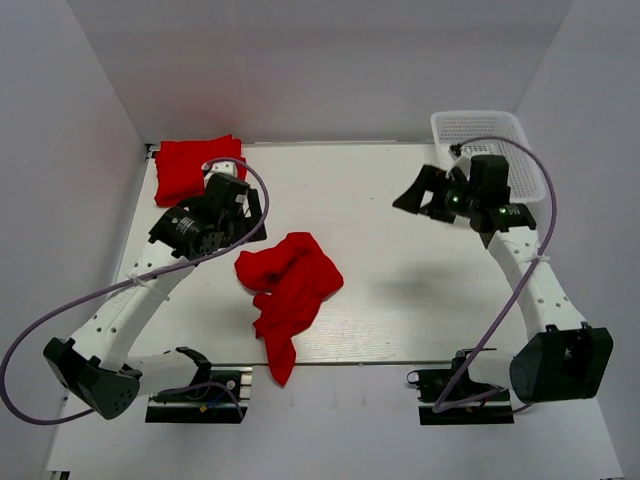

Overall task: Fold and stack the t-shirts
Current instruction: Move the tshirt to the center of the board, then flatten out the tshirt

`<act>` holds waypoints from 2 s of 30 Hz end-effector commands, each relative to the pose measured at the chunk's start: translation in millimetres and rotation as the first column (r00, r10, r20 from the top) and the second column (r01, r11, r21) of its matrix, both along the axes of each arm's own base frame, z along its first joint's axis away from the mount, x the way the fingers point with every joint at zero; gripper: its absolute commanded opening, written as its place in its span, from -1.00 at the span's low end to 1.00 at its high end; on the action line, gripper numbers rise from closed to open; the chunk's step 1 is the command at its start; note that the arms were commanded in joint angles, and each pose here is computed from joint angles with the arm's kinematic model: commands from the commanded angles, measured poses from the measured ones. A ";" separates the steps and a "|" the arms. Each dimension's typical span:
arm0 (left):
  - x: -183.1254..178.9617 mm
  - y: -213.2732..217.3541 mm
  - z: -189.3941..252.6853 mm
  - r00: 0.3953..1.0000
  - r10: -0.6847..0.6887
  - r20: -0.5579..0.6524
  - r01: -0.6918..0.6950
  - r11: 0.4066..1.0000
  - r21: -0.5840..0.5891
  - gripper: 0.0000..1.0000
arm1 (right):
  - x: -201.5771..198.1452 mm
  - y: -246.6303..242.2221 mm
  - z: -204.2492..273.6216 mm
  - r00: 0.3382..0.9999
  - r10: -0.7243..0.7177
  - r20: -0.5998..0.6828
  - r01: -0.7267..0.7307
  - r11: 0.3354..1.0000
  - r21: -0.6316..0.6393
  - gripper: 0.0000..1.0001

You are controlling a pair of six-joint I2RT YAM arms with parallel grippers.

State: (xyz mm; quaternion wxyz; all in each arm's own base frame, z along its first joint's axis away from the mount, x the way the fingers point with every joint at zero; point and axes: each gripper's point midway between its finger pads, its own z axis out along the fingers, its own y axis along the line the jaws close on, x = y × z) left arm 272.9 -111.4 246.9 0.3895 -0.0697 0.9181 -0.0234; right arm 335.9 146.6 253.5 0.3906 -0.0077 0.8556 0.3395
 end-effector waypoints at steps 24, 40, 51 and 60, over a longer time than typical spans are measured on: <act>-148.8 -65.0 -143.3 0.788 -0.443 -0.428 0.323 0.889 -0.326 1.00 | -82.6 73.0 -156.7 0.963 0.122 -0.241 -0.198 0.925 -0.324 0.80; -232.1 -79.7 -194.7 0.625 -0.467 -0.626 0.336 0.884 -0.324 1.00 | -69.3 117.2 -171.5 0.979 0.008 -0.203 -0.095 0.900 -0.426 0.80; -228.7 -80.2 -223.8 0.681 -0.363 -0.636 0.310 0.930 -0.199 0.83 | -82.6 141.3 -200.8 0.967 0.038 -0.252 -0.151 0.883 -0.445 0.80; -215.8 -78.0 -242.2 0.749 -0.279 -0.602 0.229 0.960 -0.160 -0.10 | -84.1 154.2 -222.7 0.959 0.069 -0.273 -0.188 0.878 -0.439 0.57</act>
